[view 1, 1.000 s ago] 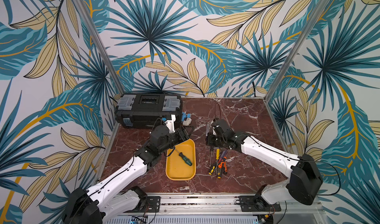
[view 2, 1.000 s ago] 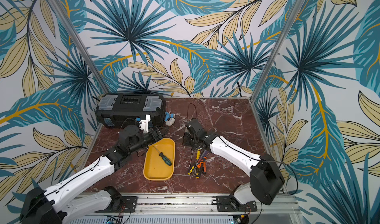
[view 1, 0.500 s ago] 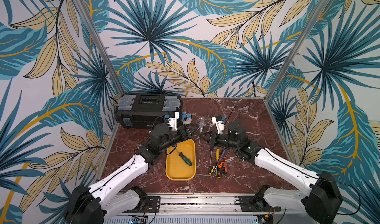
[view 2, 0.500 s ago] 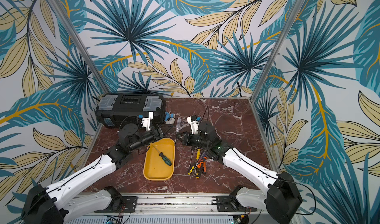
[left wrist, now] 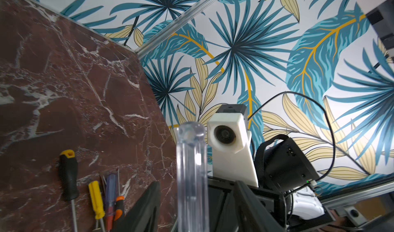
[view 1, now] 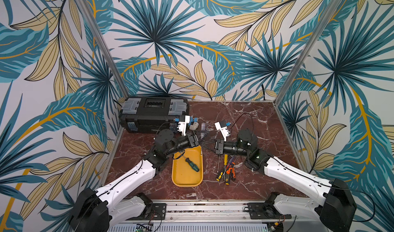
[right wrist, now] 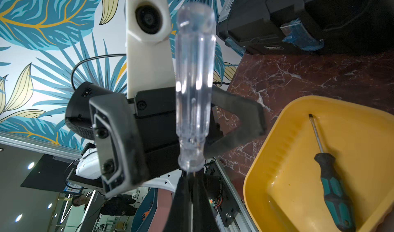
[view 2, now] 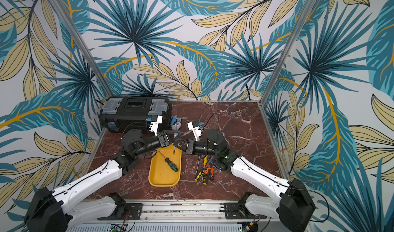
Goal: Put the screwdriver on the desktop into the storage box
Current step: Place the screwdriver in the storage box.
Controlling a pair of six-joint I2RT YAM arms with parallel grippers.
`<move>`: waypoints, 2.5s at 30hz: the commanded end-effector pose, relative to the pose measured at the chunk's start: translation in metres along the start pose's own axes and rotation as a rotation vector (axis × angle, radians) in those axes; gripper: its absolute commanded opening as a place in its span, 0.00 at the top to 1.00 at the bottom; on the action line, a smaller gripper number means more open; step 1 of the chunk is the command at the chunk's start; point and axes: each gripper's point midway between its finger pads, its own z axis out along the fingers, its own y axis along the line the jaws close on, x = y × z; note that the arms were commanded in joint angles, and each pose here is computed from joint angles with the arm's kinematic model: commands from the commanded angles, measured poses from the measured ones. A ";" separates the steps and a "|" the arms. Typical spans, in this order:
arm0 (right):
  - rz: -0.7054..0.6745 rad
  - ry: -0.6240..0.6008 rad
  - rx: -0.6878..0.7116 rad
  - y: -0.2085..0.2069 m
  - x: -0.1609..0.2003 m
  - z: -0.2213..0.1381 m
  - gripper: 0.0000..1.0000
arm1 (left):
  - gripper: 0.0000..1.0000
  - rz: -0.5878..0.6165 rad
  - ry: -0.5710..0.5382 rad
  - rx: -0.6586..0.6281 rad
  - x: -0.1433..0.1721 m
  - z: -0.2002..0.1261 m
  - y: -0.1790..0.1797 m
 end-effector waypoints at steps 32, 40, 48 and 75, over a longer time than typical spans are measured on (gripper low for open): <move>-0.216 0.156 0.468 -0.033 0.048 0.032 0.58 | 1.00 -0.092 -0.202 -0.377 -0.021 -0.041 0.053; -0.215 0.156 0.461 -0.034 0.049 0.039 0.96 | 1.00 -0.106 -0.206 -0.390 -0.017 -0.044 0.059; -0.167 0.076 0.359 -0.024 0.046 0.034 1.00 | 0.32 -0.102 -0.215 -0.261 -0.014 -0.042 0.044; -0.108 -0.002 0.632 -0.075 0.038 -0.032 0.29 | 1.00 0.103 -0.047 -0.725 0.003 -0.085 0.097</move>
